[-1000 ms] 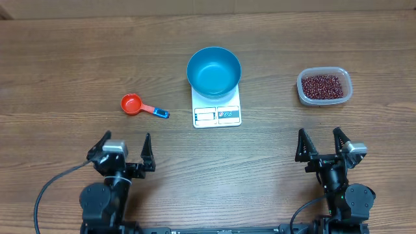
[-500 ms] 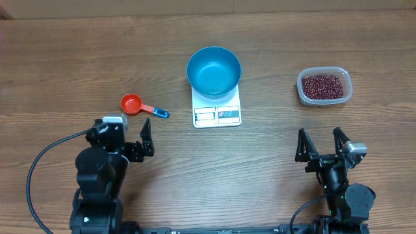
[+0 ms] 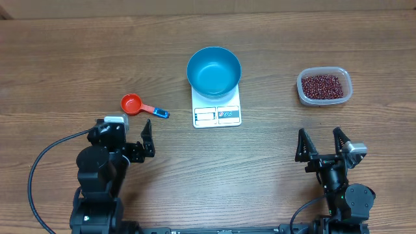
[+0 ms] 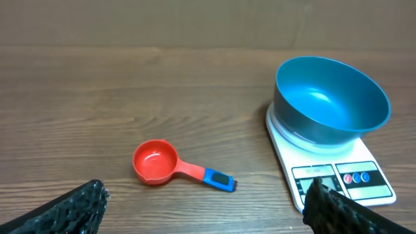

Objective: Scoop item into bowl and weigh 150g on scale
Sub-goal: 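Move the left gripper down over the red measuring cup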

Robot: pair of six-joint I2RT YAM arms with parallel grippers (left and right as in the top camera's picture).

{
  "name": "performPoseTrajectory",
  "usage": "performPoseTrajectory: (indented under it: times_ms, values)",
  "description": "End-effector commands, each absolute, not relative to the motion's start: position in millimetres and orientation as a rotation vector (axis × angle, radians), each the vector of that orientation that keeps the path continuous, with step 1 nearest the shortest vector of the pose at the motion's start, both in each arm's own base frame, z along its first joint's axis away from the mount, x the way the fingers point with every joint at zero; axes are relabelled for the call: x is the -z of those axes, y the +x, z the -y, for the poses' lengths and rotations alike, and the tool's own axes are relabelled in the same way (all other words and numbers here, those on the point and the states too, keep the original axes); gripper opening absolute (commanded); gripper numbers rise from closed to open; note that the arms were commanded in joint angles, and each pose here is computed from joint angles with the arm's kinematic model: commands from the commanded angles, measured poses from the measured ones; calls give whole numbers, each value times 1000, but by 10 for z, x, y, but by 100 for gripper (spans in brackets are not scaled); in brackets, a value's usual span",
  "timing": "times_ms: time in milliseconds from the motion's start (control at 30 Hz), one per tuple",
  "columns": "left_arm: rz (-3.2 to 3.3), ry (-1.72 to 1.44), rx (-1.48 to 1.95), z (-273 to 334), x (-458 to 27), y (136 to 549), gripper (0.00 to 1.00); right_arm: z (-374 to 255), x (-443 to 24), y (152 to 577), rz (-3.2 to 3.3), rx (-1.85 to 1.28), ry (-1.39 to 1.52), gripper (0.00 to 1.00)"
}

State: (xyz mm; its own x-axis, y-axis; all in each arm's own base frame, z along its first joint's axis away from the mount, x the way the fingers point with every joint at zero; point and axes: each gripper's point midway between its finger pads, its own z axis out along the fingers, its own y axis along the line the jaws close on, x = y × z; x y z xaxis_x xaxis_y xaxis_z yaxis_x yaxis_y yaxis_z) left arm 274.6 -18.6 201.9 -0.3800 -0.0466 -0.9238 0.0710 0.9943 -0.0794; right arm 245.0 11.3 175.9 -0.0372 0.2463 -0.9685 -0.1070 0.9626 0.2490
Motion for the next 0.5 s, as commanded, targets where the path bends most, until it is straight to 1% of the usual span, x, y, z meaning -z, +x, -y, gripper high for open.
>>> performPoseTrajectory:
  times_ms: [0, 167, 267, 467]
  values:
    - [-1934, -6, 167, 210, -2139, 2760, 100, -116, -1743, 2452, -1579, -282, 109, 100]
    - [-1928, -229, 176, 37, -2240, 2745, 100, -116, -1742, 2451, -1579, -282, 109, 100]
    - [-1953, -287, 141, -45, -2402, 2720, 100, -116, -1743, 2452, -1579, -282, 109, 100]
    - [-2055, -454, 70, -219, -2532, 2737, 100, -116, -1743, 2452, -1579, -282, 109, 100]
